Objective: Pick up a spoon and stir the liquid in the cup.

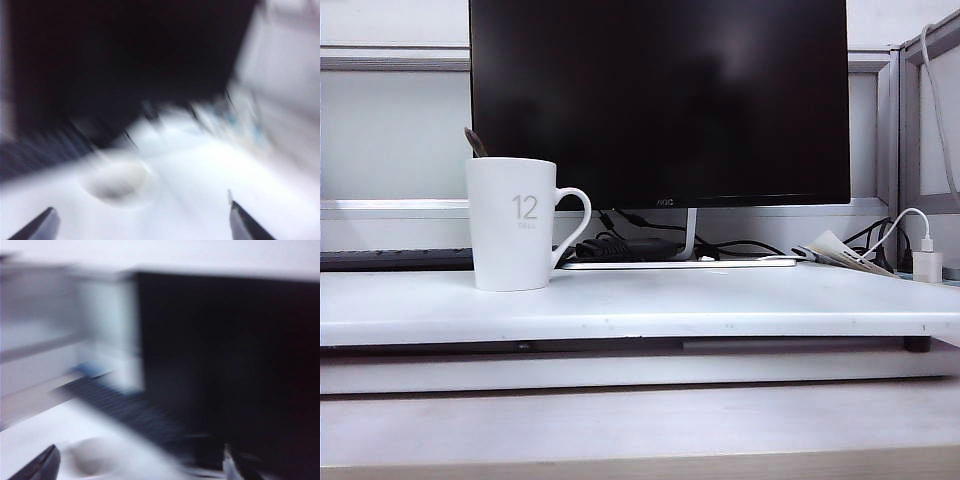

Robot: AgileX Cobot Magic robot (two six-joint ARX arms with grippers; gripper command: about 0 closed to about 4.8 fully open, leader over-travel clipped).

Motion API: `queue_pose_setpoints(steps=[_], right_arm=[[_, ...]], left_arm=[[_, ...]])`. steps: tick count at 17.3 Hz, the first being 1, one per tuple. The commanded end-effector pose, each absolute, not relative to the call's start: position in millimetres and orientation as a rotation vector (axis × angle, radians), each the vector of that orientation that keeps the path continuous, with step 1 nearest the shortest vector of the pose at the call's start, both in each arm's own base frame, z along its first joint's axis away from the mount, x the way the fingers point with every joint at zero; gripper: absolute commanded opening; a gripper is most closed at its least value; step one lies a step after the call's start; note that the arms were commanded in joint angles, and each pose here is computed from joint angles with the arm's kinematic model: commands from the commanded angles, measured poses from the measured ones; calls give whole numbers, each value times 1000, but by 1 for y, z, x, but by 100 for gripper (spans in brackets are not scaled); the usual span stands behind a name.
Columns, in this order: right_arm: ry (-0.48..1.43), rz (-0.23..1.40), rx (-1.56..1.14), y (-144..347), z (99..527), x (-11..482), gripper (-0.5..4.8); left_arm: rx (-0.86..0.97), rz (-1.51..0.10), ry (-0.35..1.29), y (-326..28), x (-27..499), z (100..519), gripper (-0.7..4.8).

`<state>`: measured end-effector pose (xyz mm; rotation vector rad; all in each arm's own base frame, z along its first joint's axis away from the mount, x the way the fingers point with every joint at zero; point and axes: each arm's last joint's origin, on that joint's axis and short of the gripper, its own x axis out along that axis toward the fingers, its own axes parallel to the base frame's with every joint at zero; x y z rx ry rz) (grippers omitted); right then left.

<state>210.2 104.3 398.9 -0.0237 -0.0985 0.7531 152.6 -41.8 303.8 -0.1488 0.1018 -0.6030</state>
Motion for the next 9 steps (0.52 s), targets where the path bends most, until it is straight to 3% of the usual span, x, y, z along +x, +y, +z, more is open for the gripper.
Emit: queue_pose_setpoints(steps=[1,4,5,9], right_arm=[[-8,933,-29,154,374,244,418],[91,1125,-31,190,349,271,417],[127,1206,-26,206,340,285,417],[144,1295,-22,233,334,311,417]], left_arm=[[-27,-605,204,-81,171,283,479],[70,-447,250,-86,175,274,479],[104,-298,233,-78,179,275,479],[92,-294,263,-52,193,271,479]])
